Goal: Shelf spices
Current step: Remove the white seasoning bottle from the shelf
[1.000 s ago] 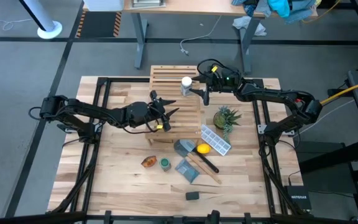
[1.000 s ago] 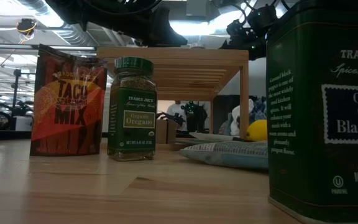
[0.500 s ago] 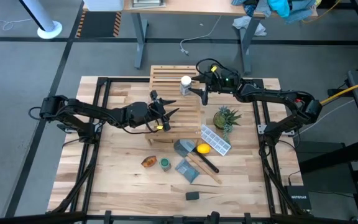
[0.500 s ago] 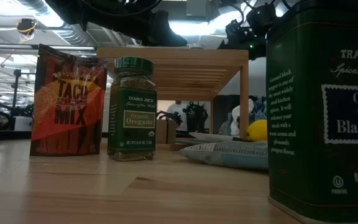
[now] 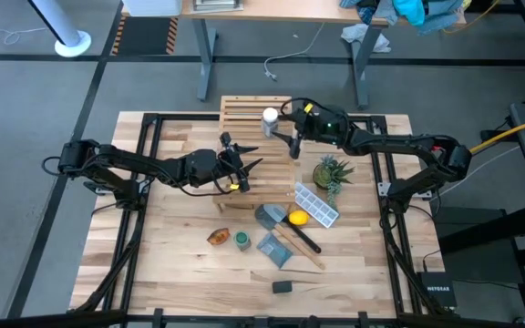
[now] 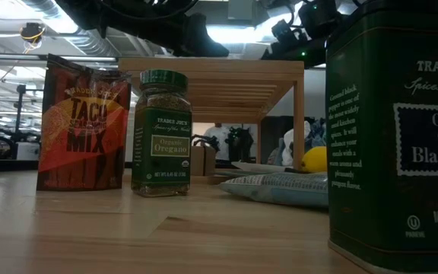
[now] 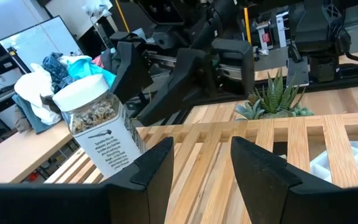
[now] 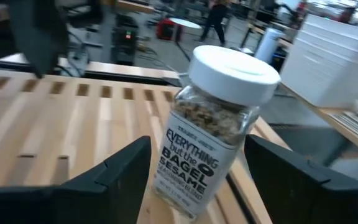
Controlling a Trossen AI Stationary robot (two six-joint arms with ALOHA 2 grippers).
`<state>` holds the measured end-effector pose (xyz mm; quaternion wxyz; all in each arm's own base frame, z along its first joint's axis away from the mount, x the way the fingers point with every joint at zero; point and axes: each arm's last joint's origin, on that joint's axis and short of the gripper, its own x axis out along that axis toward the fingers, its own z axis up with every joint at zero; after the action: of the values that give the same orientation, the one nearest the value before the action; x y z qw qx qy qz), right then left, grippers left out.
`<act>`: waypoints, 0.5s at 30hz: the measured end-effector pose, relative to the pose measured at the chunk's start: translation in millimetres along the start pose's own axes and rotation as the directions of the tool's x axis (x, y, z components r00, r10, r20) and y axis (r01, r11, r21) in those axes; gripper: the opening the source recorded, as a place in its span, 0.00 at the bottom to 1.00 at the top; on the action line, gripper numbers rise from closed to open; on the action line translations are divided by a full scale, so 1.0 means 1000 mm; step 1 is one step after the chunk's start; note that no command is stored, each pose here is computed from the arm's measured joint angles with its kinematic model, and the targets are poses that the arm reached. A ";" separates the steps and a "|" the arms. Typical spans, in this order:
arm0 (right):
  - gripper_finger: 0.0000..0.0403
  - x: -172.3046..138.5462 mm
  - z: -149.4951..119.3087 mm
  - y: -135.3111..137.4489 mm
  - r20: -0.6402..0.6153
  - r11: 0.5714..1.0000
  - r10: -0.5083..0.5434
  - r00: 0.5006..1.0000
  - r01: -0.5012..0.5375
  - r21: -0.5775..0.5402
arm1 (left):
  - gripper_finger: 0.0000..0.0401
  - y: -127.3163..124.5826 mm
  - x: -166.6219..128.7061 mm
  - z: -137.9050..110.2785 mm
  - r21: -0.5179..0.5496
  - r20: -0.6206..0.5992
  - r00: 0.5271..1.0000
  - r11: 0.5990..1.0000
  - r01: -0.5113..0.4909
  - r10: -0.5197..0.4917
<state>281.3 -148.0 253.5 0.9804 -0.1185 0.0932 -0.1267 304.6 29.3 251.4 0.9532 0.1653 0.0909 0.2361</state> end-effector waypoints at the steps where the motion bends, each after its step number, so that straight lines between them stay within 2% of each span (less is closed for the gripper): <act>1: 0.66 0.000 0.000 0.000 0.004 1.000 0.011 1.000 -0.011 -0.002 | 0.39 0.000 0.000 0.000 0.000 0.000 1.000 1.000 0.000 0.000; 6: 0.66 0.000 0.000 0.000 0.012 0.999 0.032 0.999 -0.032 0.001 | 0.39 0.000 0.000 0.000 -0.008 0.000 1.000 1.000 0.000 0.000; 12: 0.66 0.000 0.001 0.005 0.039 0.987 0.157 0.987 -0.158 0.036 | 0.39 0.000 0.000 0.000 -0.010 0.000 1.000 1.000 0.000 0.000; 15: 0.66 0.000 0.001 0.004 0.033 0.991 0.131 0.991 -0.132 0.031 | 0.39 0.000 0.000 0.000 -0.011 0.000 1.000 1.000 0.000 0.000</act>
<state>282.2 -143.8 253.1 0.9898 -0.0980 0.0834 -0.0612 304.6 29.3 251.4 0.9542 0.1598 0.0896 0.2365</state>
